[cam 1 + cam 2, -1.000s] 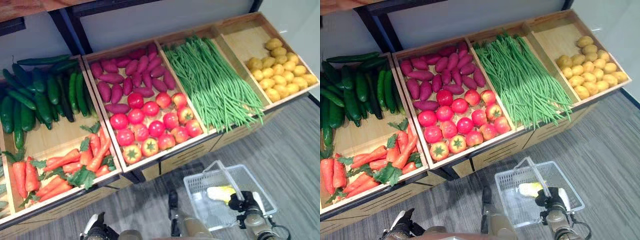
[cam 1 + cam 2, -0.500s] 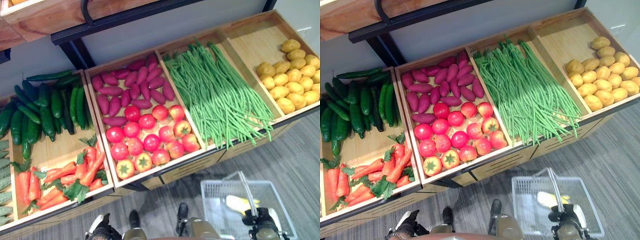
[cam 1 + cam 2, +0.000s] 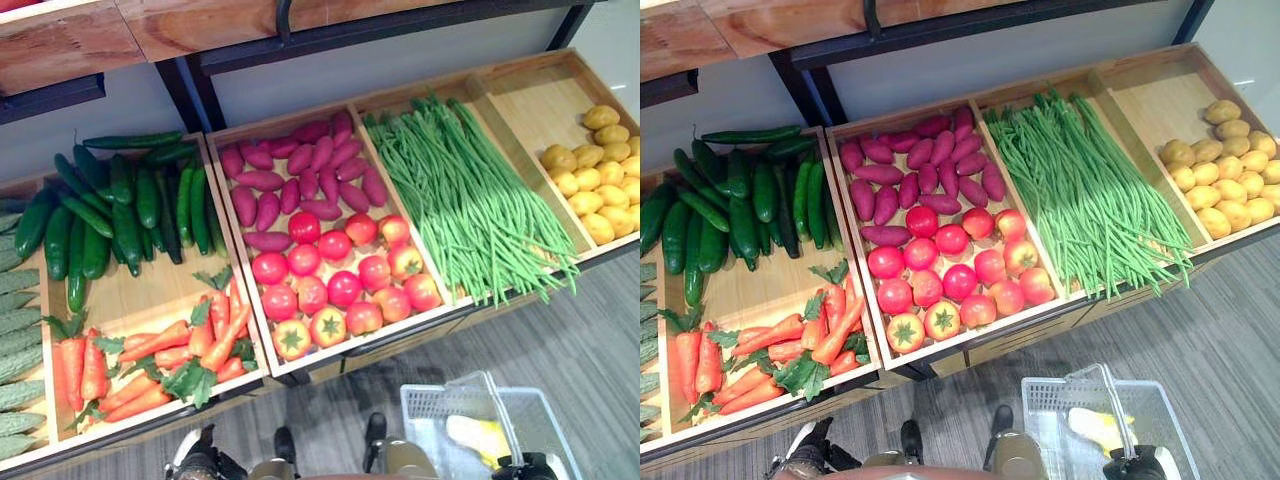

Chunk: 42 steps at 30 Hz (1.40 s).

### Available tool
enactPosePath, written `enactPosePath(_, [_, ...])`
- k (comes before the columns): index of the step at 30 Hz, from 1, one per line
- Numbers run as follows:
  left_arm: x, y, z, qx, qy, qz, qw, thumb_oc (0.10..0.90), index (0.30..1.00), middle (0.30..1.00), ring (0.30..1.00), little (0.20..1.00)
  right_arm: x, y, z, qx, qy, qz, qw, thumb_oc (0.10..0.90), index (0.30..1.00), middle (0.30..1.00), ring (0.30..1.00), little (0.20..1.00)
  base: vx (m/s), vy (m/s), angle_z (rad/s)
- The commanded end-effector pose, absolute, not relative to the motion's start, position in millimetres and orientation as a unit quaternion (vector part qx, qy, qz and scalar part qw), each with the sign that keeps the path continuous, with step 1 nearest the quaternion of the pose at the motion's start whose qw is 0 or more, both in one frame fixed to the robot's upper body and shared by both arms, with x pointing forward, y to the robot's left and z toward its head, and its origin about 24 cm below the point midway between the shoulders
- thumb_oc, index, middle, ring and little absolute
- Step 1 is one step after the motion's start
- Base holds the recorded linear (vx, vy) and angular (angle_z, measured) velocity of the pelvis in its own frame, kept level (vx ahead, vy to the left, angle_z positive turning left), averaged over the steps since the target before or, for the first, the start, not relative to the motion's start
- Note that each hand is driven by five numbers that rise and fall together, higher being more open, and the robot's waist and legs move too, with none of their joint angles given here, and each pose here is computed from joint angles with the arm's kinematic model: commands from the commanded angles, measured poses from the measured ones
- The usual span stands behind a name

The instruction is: Get the vegetables into the basket

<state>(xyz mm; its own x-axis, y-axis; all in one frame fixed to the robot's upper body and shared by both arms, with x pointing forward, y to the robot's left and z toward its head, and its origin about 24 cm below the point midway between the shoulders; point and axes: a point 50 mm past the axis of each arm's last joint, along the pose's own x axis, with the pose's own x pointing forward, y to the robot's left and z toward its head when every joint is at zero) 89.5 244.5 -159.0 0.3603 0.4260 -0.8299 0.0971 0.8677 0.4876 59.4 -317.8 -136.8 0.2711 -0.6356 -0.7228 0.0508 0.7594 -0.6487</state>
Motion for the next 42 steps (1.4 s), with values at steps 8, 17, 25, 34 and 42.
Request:
enactPosePath(8, [34.1, 322.6, -134.9, 0.012, 0.522, 0.547, 0.654, 0.900, 1.000, 1.000, 1.000, 1.000, 52.3, -323.8, -133.7, -0.291, 0.561, -0.255, 0.732, 0.400, 0.300, 0.300, 0.300, 0.300, 0.01, -0.004, 0.03])
enactPosePath(17, [-18.4, 366.2, -107.4, -0.046, 0.460, 0.709, 0.532, 0.900, 1.000, 1.000, 1.000, 1.000, 51.8, -326.0, -133.3, -0.292, 0.567, -0.241, 0.732, 0.400, 0.300, 0.300, 0.300, 0.300, 0.00, 0.000, 0.00])
enactPosePath(25, [-10.1, 435.7, -46.4, 0.013, 0.323, 0.793, 0.516, 0.900, 1.000, 1.000, 1.000, 1.000, 53.9, -331.3, -130.0, -0.309, 0.559, -0.236, 0.733, 0.400, 0.300, 0.300, 0.300, 0.300, -0.02, 0.008, -0.02])
enactPosePath(34, [81.3, 475.2, 69.2, 0.296, 0.075, 0.712, 0.632, 0.900, 1.000, 1.000, 1.000, 1.000, 52.3, -326.7, -131.8, -0.307, 0.550, -0.235, 0.740, 0.400, 0.300, 0.300, 0.300, 0.300, -0.01, 0.004, -0.03])
enactPosePath(42, [135.2, 426.2, 91.6, 0.392, -0.027, 0.584, 0.711, 0.900, 1.000, 1.000, 1.000, 1.000, 55.6, -335.8, -126.5, -0.311, 0.539, -0.253, 0.740, 0.400, 0.300, 0.300, 0.300, 0.300, -0.01, 0.002, 0.08])
